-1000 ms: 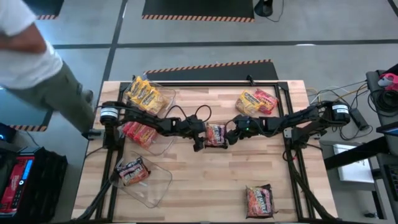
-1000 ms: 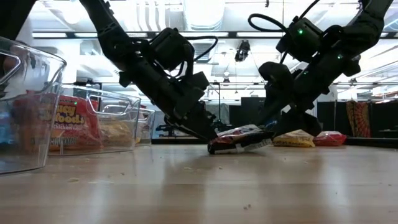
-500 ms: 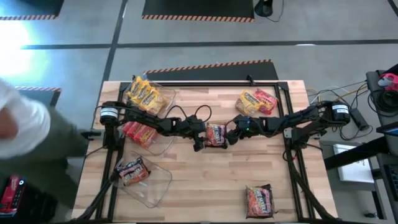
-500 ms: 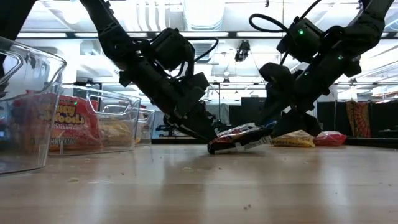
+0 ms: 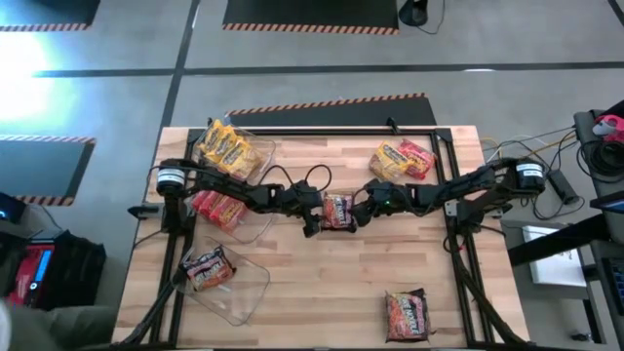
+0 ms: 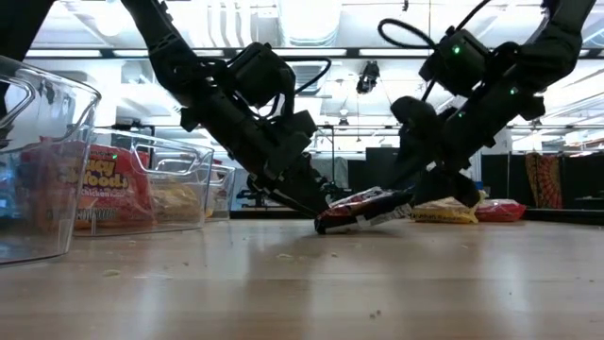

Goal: Sort Maruchan noodles
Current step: Put the black noodles pack into the bottom transparent bin

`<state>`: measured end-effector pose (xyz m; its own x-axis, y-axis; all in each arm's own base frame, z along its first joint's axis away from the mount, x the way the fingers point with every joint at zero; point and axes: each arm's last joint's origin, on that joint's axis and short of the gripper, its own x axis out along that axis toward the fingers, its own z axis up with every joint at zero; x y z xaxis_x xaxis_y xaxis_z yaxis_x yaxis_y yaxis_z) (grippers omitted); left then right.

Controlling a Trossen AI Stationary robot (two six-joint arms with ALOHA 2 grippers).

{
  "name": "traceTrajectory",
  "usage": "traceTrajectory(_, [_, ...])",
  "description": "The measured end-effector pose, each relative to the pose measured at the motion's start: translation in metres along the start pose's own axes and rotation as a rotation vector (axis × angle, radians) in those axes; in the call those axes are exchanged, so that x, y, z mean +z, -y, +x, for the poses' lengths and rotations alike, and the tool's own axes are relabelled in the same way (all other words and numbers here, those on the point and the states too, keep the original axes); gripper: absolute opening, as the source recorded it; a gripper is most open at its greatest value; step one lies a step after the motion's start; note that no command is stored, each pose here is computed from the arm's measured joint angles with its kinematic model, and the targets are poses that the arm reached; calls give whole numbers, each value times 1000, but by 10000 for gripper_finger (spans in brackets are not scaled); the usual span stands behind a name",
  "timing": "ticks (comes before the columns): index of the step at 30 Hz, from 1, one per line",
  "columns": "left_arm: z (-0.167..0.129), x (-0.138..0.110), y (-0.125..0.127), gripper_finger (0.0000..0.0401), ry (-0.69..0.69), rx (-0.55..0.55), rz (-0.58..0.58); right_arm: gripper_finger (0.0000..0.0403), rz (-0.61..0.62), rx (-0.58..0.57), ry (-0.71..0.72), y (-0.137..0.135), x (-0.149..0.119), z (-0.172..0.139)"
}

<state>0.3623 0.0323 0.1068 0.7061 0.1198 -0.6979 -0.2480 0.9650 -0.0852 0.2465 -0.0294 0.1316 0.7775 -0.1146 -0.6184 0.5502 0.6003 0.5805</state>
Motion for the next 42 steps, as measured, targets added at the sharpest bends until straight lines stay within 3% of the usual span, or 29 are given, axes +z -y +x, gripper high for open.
traceTrajectory(12, [9,-11,-1,201,-57,5,-42,203,32,76,-17,8,-10,32])
traceTrajectory(19, [6,-9,-1,201,-48,4,-35,203,20,113,-2,4,-6,26])
traceTrajectory(23, [7,-10,-1,201,-53,8,-29,201,-17,201,43,-7,3,16])
traceTrajectory(31, [7,-10,-2,201,-54,11,-37,164,-32,177,33,-5,1,16])
traceTrajectory(42, [3,-3,-1,201,-10,4,-40,154,-36,161,32,-3,0,18])
